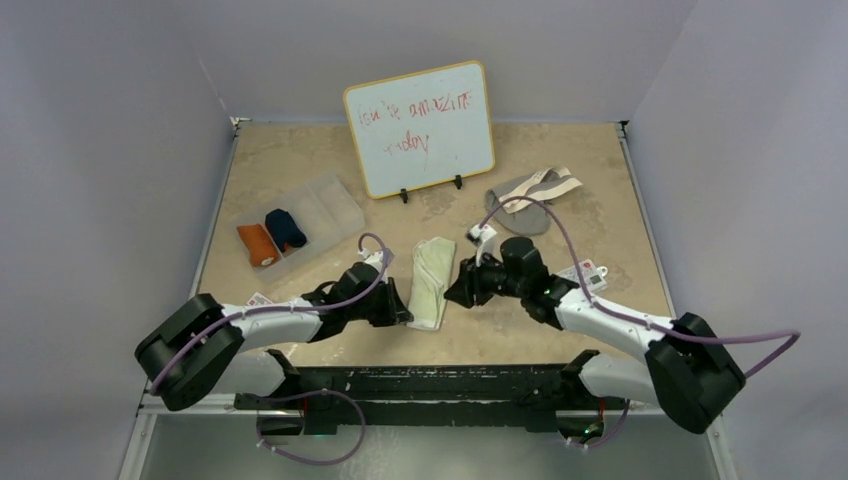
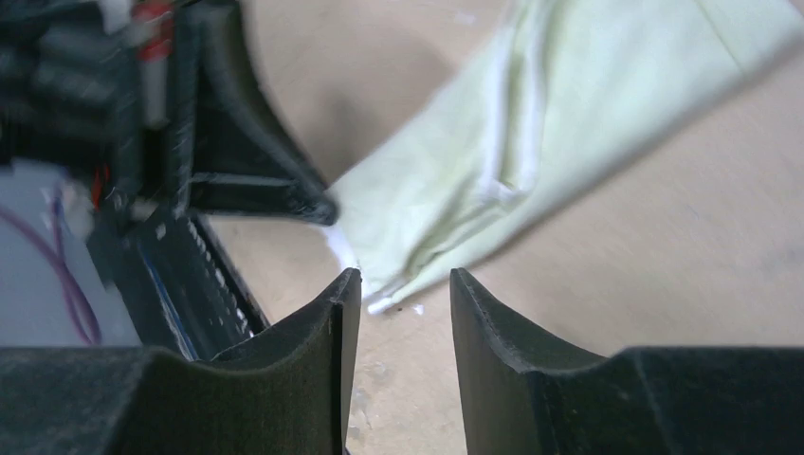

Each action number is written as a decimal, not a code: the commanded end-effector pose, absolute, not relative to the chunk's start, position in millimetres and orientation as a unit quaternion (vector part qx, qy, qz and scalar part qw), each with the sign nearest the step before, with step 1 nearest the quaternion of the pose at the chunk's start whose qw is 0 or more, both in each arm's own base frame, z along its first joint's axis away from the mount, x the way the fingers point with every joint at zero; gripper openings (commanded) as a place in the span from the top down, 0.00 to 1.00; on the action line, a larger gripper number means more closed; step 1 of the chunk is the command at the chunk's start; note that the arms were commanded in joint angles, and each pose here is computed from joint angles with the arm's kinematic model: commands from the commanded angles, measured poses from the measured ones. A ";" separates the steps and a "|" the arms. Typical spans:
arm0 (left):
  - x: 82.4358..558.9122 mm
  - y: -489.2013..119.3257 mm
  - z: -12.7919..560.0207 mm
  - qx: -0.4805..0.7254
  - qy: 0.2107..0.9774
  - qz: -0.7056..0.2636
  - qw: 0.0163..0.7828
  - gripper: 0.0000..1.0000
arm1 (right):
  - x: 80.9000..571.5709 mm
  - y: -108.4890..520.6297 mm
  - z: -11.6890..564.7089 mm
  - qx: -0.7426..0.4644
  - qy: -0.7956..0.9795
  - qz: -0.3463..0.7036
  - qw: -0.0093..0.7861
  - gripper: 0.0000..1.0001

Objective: Roll the underwear
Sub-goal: Roll the underwear to the center of the board.

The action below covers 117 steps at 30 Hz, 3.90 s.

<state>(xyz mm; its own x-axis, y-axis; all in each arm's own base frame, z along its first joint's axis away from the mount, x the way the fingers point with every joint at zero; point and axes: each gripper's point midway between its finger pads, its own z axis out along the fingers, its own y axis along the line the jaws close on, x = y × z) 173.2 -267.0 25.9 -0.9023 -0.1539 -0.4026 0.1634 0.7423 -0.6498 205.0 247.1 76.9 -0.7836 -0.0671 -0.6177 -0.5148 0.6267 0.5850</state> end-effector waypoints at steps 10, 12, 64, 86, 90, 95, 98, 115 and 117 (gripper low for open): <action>163.2 -230.5 14.1 0.001 0.929 -0.307 0.209 1.00 | 177.3 295.8 78.5 -0.663 0.523 0.176 0.506 0.58; 163.2 -228.6 13.5 -0.001 0.929 -0.305 0.209 1.00 | 170.6 299.6 67.0 -0.691 0.508 0.173 0.484 0.58; 176.0 -217.6 10.7 -0.019 0.936 -0.289 0.200 1.00 | 150.3 349.1 31.6 -0.794 0.377 0.093 0.467 0.85; 169.8 -169.4 47.6 -0.138 0.913 -0.274 0.267 0.44 | 109.5 373.2 64.3 -0.533 0.585 0.439 0.425 1.00; 171.7 -174.6 55.0 -0.125 0.908 -0.291 0.276 0.44 | 113.7 364.3 61.8 -0.446 0.645 0.496 0.372 1.00; 174.5 -184.4 63.3 -0.105 0.901 -0.314 0.281 0.44 | 115.8 359.5 60.4 -0.344 0.709 0.541 0.293 0.99; 174.2 -190.2 64.8 -0.093 0.900 -0.325 0.276 0.44 | 119.6 356.1 55.2 -0.285 0.742 0.552 0.251 0.98; 153.4 -213.2 56.8 -0.035 0.892 -0.388 0.230 0.44 | 138.5 322.2 11.8 0.018 0.808 0.587 0.038 0.94; 149.5 -216.0 55.8 -0.025 0.888 -0.399 0.226 0.44 | 138.2 319.9 9.5 0.041 0.803 0.594 0.025 0.93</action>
